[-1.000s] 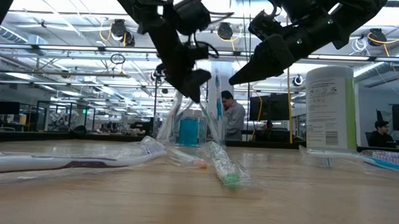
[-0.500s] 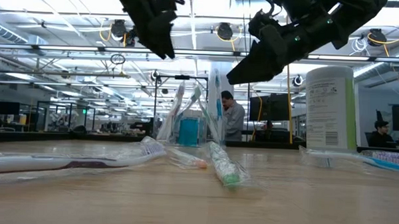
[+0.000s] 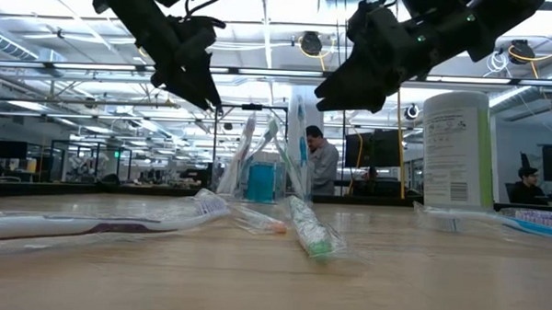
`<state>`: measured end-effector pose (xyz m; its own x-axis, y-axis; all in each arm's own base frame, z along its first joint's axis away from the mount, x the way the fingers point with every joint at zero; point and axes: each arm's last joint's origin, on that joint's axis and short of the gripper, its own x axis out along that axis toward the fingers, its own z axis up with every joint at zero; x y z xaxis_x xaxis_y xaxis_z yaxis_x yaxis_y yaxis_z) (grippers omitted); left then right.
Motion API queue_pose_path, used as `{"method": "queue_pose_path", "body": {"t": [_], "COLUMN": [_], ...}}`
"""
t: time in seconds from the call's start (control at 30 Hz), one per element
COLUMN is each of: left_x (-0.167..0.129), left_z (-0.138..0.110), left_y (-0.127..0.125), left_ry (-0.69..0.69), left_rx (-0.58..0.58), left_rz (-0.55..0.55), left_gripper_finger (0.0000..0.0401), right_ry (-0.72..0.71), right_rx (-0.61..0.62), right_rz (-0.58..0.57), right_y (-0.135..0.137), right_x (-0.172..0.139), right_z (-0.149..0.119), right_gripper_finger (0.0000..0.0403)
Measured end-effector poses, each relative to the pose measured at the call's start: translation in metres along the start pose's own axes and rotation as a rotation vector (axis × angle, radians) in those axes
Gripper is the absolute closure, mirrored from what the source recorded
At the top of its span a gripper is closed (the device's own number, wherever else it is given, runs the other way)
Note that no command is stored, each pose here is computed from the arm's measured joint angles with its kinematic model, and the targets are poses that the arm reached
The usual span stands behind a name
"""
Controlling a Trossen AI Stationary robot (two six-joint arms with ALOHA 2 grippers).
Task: Pick & Place toothbrushing station
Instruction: Put the right violet toothbrush into the transparent organizer
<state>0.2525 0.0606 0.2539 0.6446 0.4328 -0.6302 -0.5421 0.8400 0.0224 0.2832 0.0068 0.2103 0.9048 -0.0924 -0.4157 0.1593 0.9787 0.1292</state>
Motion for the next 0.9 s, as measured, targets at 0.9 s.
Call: {"method": "queue_pose_path", "body": {"t": [0.9], "left_x": [-0.001], "left_z": [-0.006], "left_y": [-0.004], "left_ry": [0.065], "left_rx": [0.079], "left_rz": [-0.061], "left_gripper_finger": [0.0162], "right_ry": [0.216], "right_rx": [0.140], "right_rz": [0.327], "right_y": [0.057], "right_x": [-0.013], "right_z": [-0.004], "right_gripper_finger": [0.0190]}}
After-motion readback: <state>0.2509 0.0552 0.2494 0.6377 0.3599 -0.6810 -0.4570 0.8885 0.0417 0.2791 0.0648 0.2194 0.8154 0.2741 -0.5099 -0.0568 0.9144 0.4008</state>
